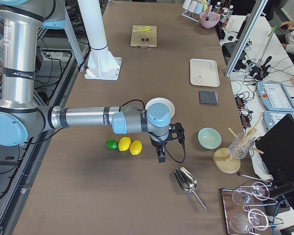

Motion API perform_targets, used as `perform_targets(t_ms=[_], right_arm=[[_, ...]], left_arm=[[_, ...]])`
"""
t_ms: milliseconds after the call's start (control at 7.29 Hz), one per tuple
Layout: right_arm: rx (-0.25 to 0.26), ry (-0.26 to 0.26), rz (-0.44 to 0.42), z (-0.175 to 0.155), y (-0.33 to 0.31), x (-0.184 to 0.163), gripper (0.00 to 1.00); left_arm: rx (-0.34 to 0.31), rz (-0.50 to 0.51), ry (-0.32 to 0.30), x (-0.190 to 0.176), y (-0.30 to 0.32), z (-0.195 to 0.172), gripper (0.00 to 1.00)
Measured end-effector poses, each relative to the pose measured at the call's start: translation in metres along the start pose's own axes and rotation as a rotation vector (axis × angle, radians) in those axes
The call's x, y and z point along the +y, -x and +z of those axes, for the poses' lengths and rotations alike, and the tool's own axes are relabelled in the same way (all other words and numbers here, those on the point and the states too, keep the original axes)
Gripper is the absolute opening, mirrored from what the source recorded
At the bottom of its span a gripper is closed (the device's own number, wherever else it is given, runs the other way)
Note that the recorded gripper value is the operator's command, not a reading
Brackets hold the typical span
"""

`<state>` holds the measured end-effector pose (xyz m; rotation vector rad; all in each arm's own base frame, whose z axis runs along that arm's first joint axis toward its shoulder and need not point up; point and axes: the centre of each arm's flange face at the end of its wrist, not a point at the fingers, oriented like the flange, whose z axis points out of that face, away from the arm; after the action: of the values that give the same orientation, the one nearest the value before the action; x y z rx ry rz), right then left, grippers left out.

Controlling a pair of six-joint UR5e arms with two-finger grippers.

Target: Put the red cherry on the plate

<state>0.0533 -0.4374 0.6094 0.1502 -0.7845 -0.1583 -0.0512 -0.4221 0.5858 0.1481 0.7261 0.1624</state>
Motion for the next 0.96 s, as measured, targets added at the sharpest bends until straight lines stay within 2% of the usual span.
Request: perform_targets(t_ms=[411,960], right_arm=[[-0.003,-0.013,-0.015,-0.004,0.006,0.006,1.0],[-0.026,-0.008,-0.015,-0.001,0.007,0.012,1.0]], left_arm=[[0.034,0.019,0.0,-0.003,-0.008,0.003,0.98],[0.047,0.043,0.002,-0.009,-0.017,0.006,0.98]])
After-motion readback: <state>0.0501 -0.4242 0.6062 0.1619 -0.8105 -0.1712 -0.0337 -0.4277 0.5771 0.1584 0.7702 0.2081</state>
